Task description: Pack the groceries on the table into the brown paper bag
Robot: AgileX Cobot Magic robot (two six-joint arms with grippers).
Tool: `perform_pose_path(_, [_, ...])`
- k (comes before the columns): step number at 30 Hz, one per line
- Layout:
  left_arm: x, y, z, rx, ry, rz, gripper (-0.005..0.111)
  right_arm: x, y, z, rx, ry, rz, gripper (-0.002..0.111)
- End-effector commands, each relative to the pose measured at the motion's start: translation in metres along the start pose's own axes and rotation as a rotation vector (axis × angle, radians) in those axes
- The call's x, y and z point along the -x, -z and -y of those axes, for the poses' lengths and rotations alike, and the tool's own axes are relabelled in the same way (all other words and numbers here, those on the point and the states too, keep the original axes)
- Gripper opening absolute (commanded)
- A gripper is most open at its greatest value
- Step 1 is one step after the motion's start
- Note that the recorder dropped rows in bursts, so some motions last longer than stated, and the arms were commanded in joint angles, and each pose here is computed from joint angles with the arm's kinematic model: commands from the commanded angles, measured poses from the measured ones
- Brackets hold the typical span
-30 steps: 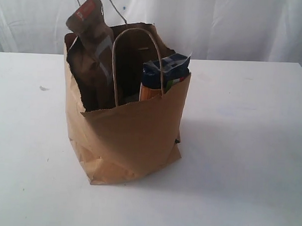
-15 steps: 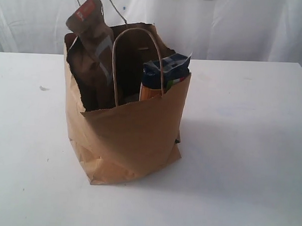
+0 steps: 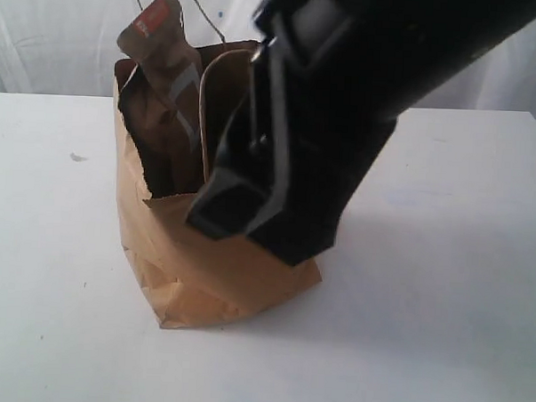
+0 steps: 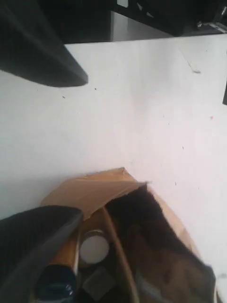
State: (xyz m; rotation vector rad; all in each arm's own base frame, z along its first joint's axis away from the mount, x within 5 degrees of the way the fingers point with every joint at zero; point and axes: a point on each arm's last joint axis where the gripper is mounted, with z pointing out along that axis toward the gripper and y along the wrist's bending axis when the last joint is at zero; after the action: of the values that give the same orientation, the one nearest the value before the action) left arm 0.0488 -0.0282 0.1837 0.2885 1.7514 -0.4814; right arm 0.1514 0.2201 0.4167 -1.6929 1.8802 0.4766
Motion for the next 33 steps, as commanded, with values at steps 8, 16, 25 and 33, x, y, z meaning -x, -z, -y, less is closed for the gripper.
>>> perform_pose_path(8, [-0.001,0.0,0.0,0.002,0.008,0.004,0.0,0.015,-0.055,0.0,0.004,0.093,-0.061,0.066])
perform_pose_path(16, [-0.001,0.0,0.0,0.002,0.008,0.004,0.0,0.02,-0.084,0.015,-0.064,0.136,-0.098,0.064])
perform_pose_path(25, [-0.001,0.0,0.0,0.002,0.008,0.004,0.0,0.023,-0.12,0.03,-0.055,0.133,-0.231,0.057])
perform_pose_path(33, [-0.001,0.0,0.0,0.002,0.008,0.004,0.0,0.017,-0.14,0.038,-0.058,0.114,-0.354,0.046])
